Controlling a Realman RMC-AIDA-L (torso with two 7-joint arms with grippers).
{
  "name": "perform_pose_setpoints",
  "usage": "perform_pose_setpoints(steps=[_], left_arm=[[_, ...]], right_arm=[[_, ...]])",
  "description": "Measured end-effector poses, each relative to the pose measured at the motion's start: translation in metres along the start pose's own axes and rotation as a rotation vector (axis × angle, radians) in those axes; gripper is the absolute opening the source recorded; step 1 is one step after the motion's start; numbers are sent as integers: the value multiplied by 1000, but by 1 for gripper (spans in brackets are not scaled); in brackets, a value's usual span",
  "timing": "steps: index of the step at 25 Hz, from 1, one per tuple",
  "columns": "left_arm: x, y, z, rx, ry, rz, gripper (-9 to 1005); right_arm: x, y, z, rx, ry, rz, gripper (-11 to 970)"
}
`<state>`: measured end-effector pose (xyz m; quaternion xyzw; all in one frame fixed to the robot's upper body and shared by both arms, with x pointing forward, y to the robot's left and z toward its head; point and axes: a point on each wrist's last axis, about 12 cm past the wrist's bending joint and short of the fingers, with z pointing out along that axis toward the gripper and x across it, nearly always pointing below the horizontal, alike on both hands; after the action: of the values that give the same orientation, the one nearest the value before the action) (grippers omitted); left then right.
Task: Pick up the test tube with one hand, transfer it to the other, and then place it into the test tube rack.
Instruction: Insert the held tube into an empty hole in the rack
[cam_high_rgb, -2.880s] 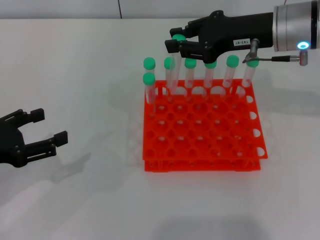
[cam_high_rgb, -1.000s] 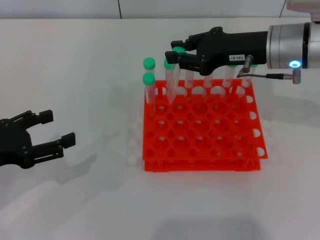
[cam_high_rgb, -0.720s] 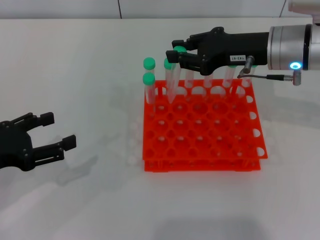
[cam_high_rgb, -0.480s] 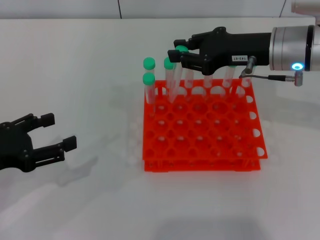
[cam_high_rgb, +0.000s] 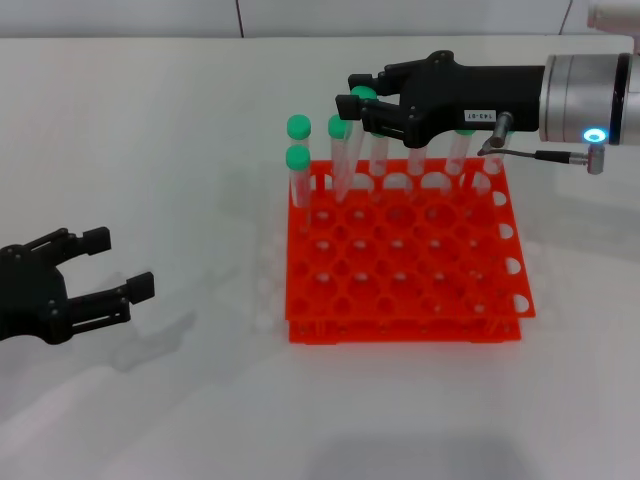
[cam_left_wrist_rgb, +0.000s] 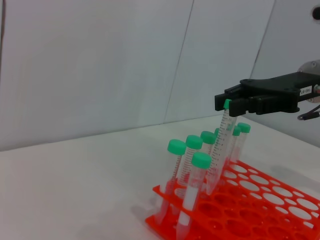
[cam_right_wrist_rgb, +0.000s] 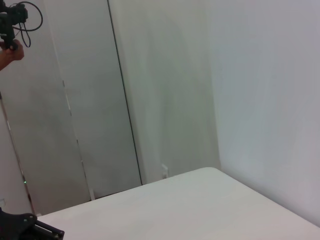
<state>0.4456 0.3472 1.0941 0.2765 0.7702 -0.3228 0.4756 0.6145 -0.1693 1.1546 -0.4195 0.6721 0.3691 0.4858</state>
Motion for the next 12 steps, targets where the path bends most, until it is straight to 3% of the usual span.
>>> perform_pose_setpoints(steps=[12], left_arm=[[-3, 1, 2, 6, -3, 9, 880]], right_arm=[[2, 0, 3, 17, 13, -6, 299]])
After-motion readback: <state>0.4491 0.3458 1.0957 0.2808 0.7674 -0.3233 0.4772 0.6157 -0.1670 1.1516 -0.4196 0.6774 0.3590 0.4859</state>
